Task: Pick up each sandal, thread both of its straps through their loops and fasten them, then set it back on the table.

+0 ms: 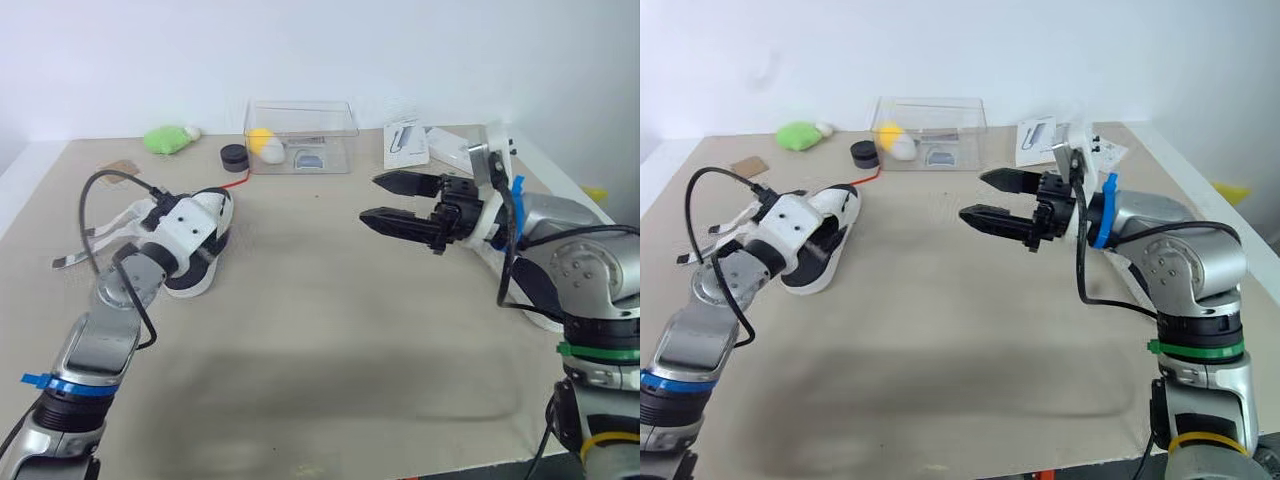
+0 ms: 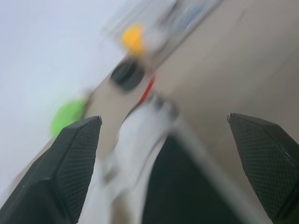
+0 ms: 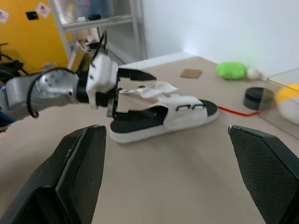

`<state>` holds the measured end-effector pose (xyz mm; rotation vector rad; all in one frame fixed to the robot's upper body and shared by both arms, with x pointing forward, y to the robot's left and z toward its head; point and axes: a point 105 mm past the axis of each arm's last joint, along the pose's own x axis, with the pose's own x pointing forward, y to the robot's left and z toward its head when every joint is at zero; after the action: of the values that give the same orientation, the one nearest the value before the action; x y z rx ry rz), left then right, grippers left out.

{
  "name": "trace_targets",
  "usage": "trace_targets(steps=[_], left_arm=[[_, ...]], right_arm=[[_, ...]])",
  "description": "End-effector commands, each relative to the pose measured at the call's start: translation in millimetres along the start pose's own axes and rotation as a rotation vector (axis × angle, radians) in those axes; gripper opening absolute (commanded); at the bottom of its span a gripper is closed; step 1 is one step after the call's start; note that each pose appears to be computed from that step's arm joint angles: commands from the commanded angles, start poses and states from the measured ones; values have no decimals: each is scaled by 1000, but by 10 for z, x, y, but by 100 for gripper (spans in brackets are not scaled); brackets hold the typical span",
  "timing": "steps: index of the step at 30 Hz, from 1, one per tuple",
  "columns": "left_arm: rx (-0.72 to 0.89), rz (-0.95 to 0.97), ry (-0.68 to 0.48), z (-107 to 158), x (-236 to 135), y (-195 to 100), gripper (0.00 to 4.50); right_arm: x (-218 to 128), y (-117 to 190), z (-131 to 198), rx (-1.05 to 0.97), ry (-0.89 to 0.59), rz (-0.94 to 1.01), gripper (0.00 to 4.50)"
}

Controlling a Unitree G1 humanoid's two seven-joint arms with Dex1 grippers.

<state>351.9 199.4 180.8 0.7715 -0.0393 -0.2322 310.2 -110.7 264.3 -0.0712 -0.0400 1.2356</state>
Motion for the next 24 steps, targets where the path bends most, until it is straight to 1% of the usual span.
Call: trace_targets(steps=[1, 5, 10, 15, 21, 23, 24], left_arm=[[129, 81, 25, -10, -9, 117, 450], [147, 112, 59, -106, 9, 132, 450], [234, 101, 92, -269, 244, 17, 450], [281, 116, 63, -250, 446, 44, 450], [306, 137, 48, -251, 554, 145, 450], [300, 128, 48, -274, 561, 141, 393], [299, 125, 46, -282, 562, 140, 355]], right_arm=[[47, 14, 25, -49, 1, 30, 448], [95, 21, 37, -72, -4, 50, 448], [150, 54, 24, -94, 7, 72, 448], [137, 44, 28, -107, 12, 58, 448], [128, 46, 14, -113, 14, 43, 448], [133, 58, 15, -115, 11, 43, 450], [134, 63, 16, -114, 9, 43, 450]])
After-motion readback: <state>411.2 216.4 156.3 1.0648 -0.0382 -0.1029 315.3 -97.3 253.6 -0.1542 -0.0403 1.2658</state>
